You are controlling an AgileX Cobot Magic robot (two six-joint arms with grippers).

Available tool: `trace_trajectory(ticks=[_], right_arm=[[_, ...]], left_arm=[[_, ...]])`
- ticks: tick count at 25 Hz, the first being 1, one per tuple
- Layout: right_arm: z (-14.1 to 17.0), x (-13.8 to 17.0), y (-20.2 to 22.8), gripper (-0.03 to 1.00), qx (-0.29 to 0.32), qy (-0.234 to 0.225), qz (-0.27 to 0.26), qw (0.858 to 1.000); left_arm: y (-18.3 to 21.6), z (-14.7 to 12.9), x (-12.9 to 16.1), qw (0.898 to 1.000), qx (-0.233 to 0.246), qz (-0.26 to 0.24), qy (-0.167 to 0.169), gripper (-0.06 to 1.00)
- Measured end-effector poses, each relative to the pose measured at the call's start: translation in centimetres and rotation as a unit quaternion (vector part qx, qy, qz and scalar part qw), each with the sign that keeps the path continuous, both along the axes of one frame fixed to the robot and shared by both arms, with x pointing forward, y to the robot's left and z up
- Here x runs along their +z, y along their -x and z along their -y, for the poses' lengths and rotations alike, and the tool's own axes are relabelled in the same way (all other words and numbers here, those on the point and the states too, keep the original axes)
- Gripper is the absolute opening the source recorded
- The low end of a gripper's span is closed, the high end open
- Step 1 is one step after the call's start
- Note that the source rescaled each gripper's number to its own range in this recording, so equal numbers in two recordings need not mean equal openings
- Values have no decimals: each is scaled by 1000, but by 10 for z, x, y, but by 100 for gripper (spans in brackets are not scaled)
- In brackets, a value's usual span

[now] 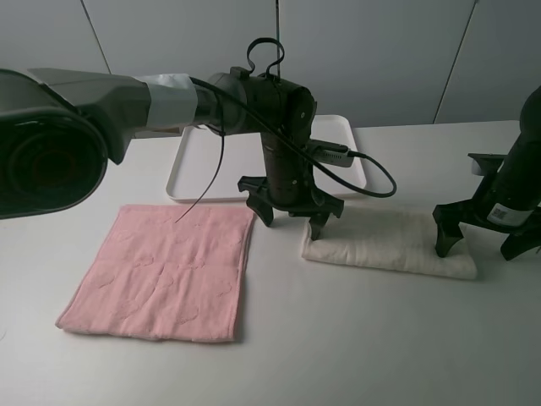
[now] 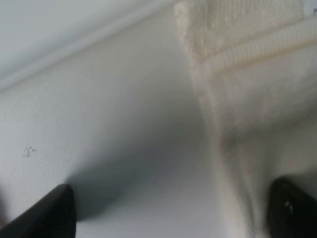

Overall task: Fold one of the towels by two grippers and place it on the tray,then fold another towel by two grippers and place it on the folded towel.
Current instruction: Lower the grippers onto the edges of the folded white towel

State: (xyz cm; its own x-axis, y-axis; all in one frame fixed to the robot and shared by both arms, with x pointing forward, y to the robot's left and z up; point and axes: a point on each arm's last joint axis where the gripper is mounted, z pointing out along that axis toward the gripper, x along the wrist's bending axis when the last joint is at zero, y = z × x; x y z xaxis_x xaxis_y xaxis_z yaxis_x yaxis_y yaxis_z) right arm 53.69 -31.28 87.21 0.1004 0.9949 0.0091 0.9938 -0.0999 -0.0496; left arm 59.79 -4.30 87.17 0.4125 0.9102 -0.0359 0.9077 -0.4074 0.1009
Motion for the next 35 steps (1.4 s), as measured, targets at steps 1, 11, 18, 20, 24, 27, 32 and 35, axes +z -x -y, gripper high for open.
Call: trace_trajectory(ticks=[1, 11, 18, 20, 24, 27, 32, 35], right_arm=[[0, 0, 0, 100, 0, 0, 0, 1000], [-2, 0, -1, 100, -13, -9, 3, 1000], [-3, -2, 1, 97, -21, -15, 10, 1000], [-4, -2, 1, 86, -26, -18, 11, 999], [-8, -5, 1, 59, -31, -42, 6, 999], [-10, -8, 1, 53, -34, -52, 2, 998], [-18, -9, -1, 48, -17, -52, 3, 998], [-30, -10, -2, 33, 3, -51, 11, 999]], left_arm=[[0, 0, 0, 1000, 0, 0, 0, 100], [0, 0, 0, 1000, 0, 0, 0, 100], [0, 0, 0, 1000, -1, 0, 0, 100], [0, 0, 0, 1000, -2, 0, 0, 100], [0, 0, 0, 1000, -9, 1, 0, 100], [0, 0, 0, 1000, -10, 1, 0, 100], [0, 0, 0, 1000, -11, 1, 0, 100], [0, 0, 0, 1000, -11, 1, 0, 100]])
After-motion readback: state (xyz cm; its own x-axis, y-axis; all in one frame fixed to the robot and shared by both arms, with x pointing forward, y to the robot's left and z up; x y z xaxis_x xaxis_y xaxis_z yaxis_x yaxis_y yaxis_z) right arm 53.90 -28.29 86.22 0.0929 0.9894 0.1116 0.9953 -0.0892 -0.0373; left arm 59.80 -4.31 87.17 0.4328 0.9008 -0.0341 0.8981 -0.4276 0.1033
